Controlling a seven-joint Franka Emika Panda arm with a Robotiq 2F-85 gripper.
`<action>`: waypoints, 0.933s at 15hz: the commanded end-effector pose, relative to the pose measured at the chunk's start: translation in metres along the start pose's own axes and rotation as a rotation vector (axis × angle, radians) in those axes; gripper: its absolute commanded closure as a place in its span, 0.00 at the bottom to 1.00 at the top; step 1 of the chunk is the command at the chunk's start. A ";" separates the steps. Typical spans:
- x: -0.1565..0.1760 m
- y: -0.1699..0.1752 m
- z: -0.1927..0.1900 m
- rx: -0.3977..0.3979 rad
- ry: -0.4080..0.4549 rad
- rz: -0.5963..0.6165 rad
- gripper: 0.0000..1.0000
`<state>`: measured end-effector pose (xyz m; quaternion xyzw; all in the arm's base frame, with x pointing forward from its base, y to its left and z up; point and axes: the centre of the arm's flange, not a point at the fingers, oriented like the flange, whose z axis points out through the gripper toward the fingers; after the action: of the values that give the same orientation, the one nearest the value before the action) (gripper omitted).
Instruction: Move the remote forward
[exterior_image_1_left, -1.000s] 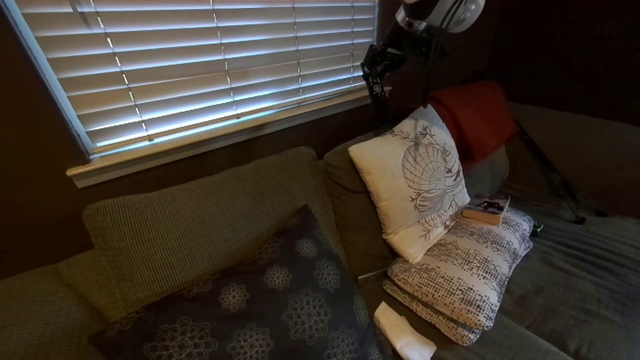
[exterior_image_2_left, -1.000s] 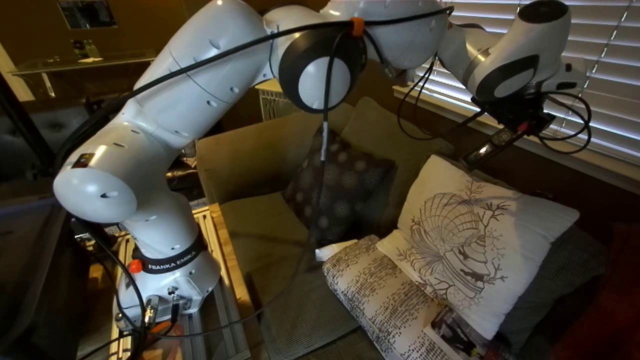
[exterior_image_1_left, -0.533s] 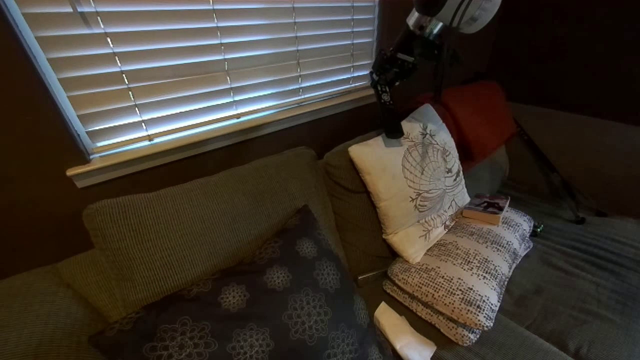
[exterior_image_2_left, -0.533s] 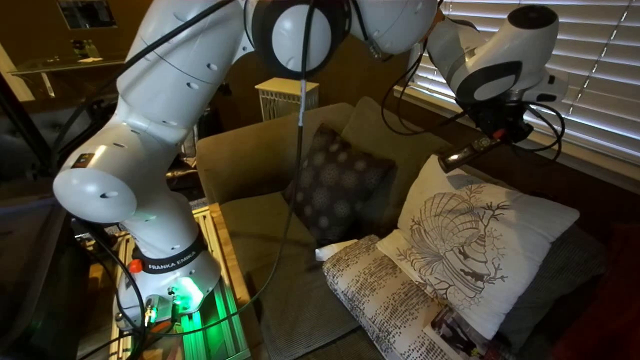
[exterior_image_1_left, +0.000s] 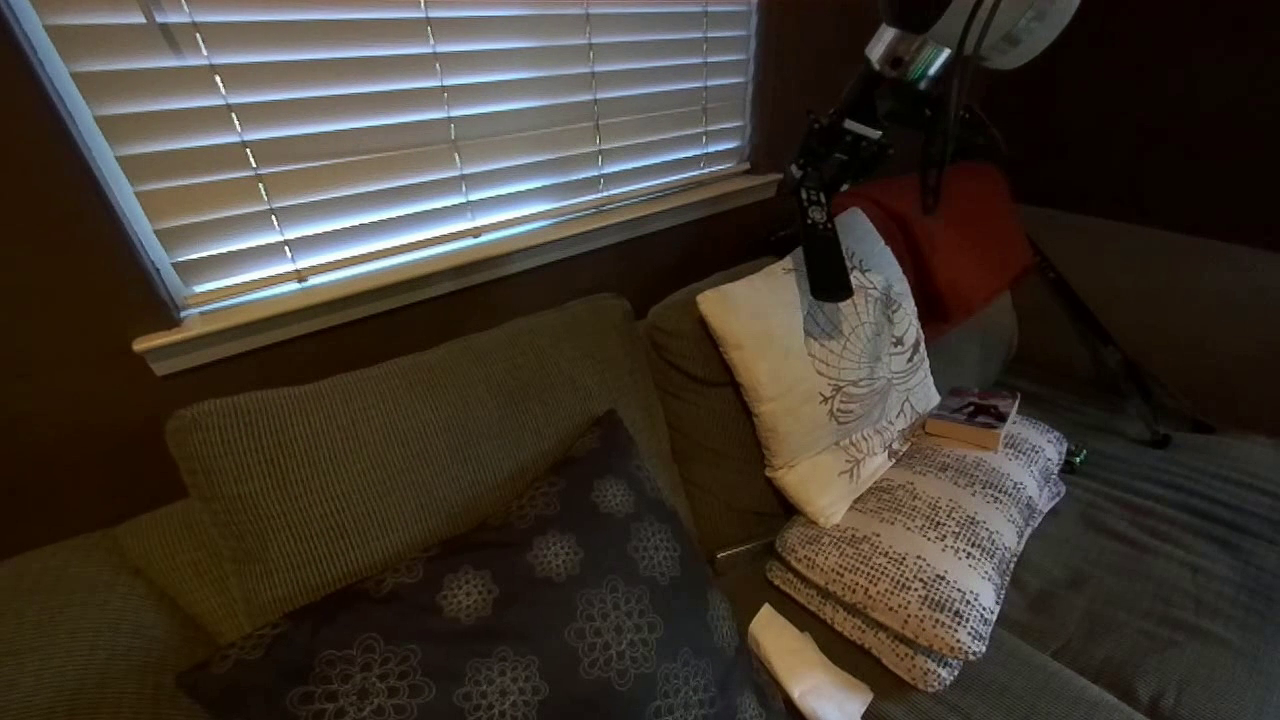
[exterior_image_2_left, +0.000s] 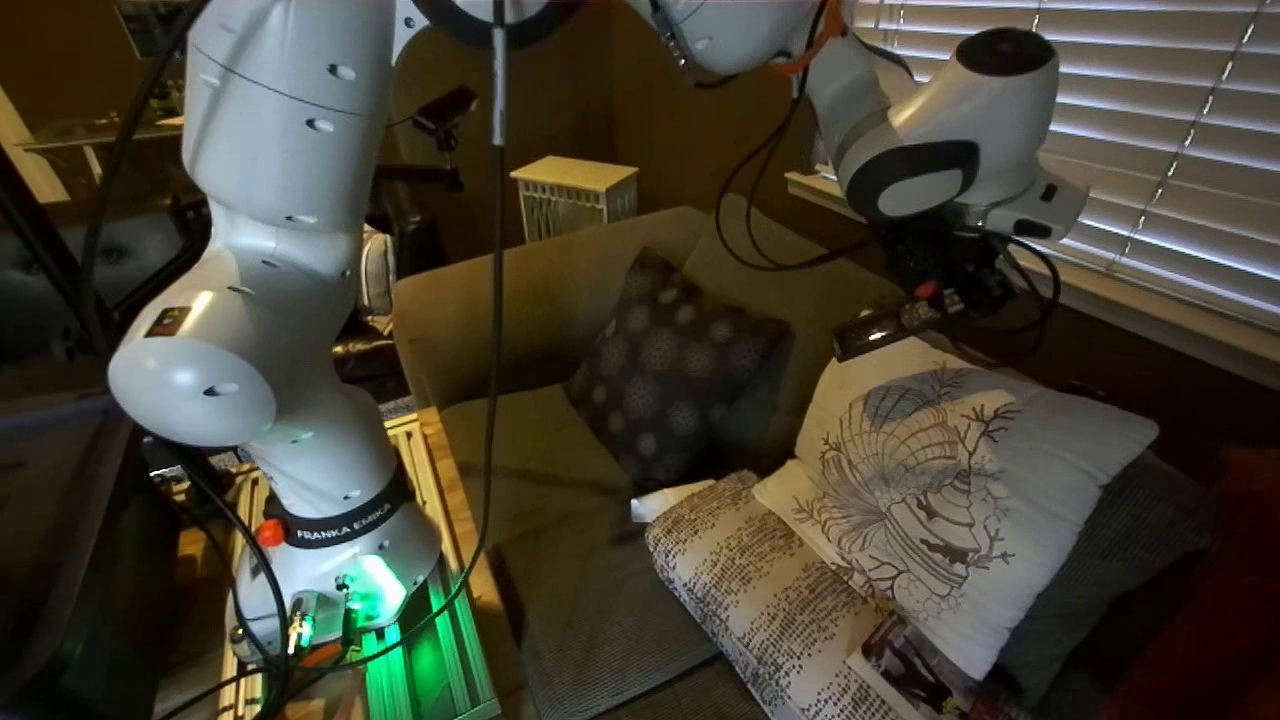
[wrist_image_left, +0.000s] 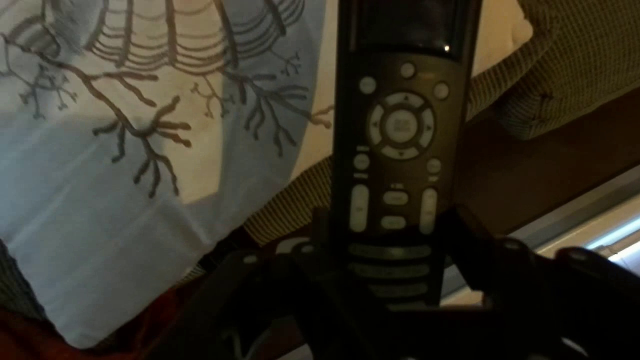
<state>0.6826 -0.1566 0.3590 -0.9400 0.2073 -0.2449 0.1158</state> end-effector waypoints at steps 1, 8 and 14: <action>-0.078 0.012 -0.034 -0.031 -0.013 0.092 0.65; -0.151 0.038 -0.031 -0.087 -0.120 0.295 0.65; -0.162 0.048 -0.006 -0.147 -0.148 0.529 0.65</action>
<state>0.5350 -0.1330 0.2834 -0.8985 0.4034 -0.1262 0.1182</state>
